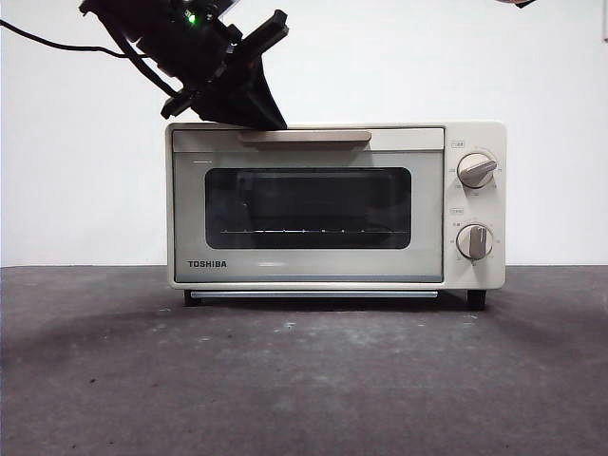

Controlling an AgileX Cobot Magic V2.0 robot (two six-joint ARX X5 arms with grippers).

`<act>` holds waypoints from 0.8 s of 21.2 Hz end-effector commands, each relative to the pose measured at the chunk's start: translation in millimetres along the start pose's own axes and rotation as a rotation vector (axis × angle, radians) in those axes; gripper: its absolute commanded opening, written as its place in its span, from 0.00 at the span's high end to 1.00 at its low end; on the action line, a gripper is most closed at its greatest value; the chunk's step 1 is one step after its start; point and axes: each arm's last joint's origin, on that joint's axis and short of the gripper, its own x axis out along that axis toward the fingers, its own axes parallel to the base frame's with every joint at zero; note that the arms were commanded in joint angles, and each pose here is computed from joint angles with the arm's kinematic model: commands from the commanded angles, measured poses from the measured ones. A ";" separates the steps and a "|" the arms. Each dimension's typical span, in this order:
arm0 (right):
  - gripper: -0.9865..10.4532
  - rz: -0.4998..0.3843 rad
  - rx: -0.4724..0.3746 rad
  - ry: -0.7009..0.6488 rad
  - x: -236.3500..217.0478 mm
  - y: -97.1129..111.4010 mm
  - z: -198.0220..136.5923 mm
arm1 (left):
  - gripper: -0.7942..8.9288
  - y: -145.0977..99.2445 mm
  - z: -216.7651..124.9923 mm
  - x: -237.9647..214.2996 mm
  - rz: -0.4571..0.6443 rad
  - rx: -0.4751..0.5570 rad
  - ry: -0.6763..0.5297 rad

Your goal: Eggoven

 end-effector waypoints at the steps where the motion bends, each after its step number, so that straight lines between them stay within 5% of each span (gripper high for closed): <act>1: 0.91 0.007 -0.011 -0.024 -2.8 2.0 5.2 | 0.91 -1.3 -15.2 15.0 0.011 -0.001 0.098; 17: 0.91 0.000 -0.010 -0.033 -2.7 1.8 6.0 | 0.91 -77.0 -55.5 20.1 -0.140 0.060 0.439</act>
